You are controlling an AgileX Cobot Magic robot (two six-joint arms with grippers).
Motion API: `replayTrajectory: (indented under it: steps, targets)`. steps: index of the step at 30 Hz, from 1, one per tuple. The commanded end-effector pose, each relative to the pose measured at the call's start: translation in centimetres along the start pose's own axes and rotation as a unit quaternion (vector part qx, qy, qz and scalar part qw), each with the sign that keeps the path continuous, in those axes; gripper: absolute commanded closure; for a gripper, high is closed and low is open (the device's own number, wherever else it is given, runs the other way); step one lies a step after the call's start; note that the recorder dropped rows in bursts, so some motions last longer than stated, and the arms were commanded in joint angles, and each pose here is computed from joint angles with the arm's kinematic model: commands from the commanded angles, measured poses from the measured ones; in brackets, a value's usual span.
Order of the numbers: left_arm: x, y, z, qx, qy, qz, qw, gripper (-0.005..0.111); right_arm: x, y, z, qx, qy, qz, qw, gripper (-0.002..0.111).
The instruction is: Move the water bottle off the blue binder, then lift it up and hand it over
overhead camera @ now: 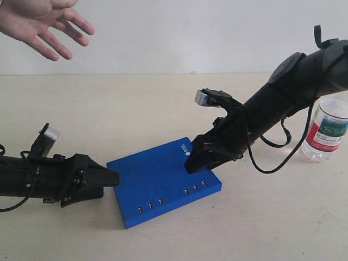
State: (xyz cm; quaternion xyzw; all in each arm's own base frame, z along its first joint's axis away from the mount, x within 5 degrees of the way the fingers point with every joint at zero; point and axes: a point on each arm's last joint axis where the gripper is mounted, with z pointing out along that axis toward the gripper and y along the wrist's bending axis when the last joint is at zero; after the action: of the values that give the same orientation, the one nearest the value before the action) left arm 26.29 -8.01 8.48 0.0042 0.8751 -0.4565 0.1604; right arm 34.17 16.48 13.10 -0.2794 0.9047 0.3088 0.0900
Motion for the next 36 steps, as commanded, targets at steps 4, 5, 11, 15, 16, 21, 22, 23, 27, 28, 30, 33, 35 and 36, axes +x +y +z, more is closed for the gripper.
replayTrajectory:
  steps: [4, 5, 11, 15, 16, 21, 22, 23, 27, 28, 30, 33, 35, 36]
  targets:
    - [0.1, -0.1, 0.2, 0.003, 0.004, 0.004, 1.0, 0.044, 0.2, -1.2, -0.2, 0.071, 0.007, 0.013, 0.997, 0.049]
    - [0.1, -0.1, 0.2, 0.003, 0.004, 0.004, 1.0, 0.044, 0.3, -1.2, -0.2, 0.071, 0.012, 0.014, 0.997, 0.049]
    - [0.1, -0.1, 0.2, 0.003, 0.004, 0.004, 1.0, 0.044, 0.6, -0.6, 0.0, 0.03, 0.03, 0.022, 0.999, 0.049]
    - [0.1, -0.1, 0.2, 0.003, 0.004, 0.004, 1.0, 0.044, 0.5, 1.2, -0.1, -0.067, 0.023, -0.008, 0.997, 0.049]
    - [0.1, -0.1, 0.2, 0.003, 0.004, 0.004, 1.0, 0.044, 0.4, 1.7, -0.1, -0.094, 0.019, -0.017, 0.995, 0.049]
    - [0.1, -0.2, 0.2, 0.014, 0.003, 0.004, 1.0, 0.044, -0.3, 4.1, -1.0, -0.234, -0.03, -0.041, 0.971, 0.049]
    - [0.1, -0.3, 0.2, 0.019, 0.003, 0.004, 1.0, 0.044, -0.5, 4.2, -1.0, -0.238, -0.039, -0.038, 0.97, 0.049]
    - [0.1, -0.4, 0.2, 0.022, 0.003, 0.004, 1.0, 0.044, -0.6, 4.4, -1.2, -0.24, -0.043, -0.033, 0.969, 0.049]
    - [0.4, -0.9, 0.7, 0.026, 0.015, 0.011, 0.999, 0.044, -0.6, 4.5, -1.4, -0.237, -0.04, -0.04, 0.97, 0.049]
    - [0.5, -1.0, 0.8, 0.027, 0.018, 0.013, 0.999, 0.044, -0.5, 4.5, -1.4, -0.236, -0.038, -0.041, 0.97, 0.049]
    - [0.7, -1.3, 1.2, 0.03, 0.026, 0.019, 0.999, 0.044, -0.4, 4.5, -1.3, -0.233, -0.029, -0.03, 0.971, 0.049]
    - [0.9, -1.4, 1.4, 0.029, 0.03, 0.022, 0.999, 0.044, -0.2, 3.6, -0.9, -0.182, -0.012, -0.008, 0.983, 0.049]
    - [0.9, -1.4, 1.4, 0.025, 0.03, 0.022, 0.999, 0.044, 0.0, 2.4, -0.6, -0.117, 0.002, 0.007, 0.993, 0.049]
    - [0.9, -1.3, 1.4, 0.019, 0.03, 0.022, 0.999, 0.044, 0.1, 1.9, -0.5, -0.087, 0.01, 0.013, 0.996, 0.049]
